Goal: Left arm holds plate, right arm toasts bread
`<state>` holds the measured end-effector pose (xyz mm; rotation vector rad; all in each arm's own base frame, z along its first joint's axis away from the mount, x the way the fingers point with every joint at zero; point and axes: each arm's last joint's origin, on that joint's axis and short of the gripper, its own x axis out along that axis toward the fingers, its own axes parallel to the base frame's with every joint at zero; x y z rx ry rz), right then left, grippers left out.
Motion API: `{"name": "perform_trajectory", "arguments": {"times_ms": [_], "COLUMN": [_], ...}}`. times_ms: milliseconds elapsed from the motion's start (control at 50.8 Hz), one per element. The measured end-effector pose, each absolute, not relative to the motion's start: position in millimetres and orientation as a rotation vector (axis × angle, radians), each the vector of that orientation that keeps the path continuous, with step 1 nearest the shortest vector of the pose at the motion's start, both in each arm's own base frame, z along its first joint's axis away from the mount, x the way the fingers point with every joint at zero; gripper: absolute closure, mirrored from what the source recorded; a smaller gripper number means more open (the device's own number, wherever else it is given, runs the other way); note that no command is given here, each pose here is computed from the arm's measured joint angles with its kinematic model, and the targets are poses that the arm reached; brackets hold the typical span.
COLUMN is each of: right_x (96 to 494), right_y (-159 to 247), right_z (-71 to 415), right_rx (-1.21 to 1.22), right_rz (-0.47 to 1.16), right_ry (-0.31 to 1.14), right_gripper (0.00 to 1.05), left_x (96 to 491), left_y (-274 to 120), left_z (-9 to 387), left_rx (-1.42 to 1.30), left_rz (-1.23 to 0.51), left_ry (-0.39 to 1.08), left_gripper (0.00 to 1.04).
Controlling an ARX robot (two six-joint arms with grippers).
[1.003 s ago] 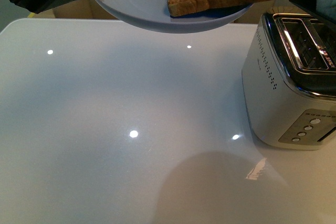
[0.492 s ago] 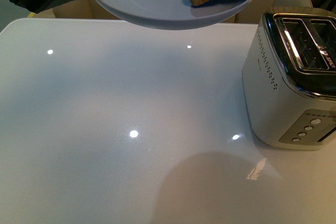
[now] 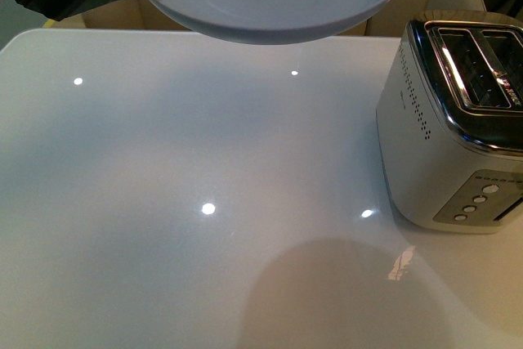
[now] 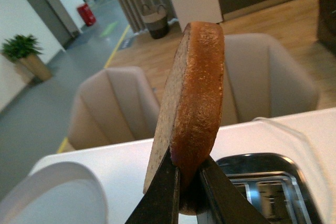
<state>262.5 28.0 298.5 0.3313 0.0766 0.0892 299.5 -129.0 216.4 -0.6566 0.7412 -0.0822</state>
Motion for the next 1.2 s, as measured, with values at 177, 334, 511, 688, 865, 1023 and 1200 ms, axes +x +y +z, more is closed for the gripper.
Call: {"name": "perform_trajectory", "arguments": {"times_ms": [177, 334, 511, 688, 865, 1023, 1200], "right_x": [274, 292, 299, 301, 303, 302, 301], "right_y": [24, 23, 23, 27, 29, 32, 35], "right_z": [288, 264, 257, 261, 262, 256, 251], "right_rx": [0.125, -0.041, -0.14, -0.17, -0.179, -0.186, -0.158], "right_rz": [0.009, -0.027, -0.046, -0.04, -0.039, -0.042, -0.044], "right_ry": [0.141, 0.238, 0.3, 0.341, 0.391, 0.442, 0.488], "right_gripper": [1.02, 1.02, 1.02, 1.02, 1.02, 1.02, 1.02], "left_x": [300, 300, 300, 300, 300, 300, 300], "left_y": [-129, -129, -129, -129, -129, -129, -129], "left_z": [216, 216, 216, 216, 216, 217, 217], "left_rx": [-0.657, -0.657, -0.657, -0.657, -0.657, -0.657, -0.657], "left_rz": [-0.082, -0.082, -0.082, -0.082, -0.082, -0.082, -0.082], "left_ry": [0.741, 0.741, 0.741, 0.741, 0.741, 0.741, 0.741], "left_gripper": [1.02, 1.02, 1.02, 1.02, 1.02, 1.02, 1.02]}}
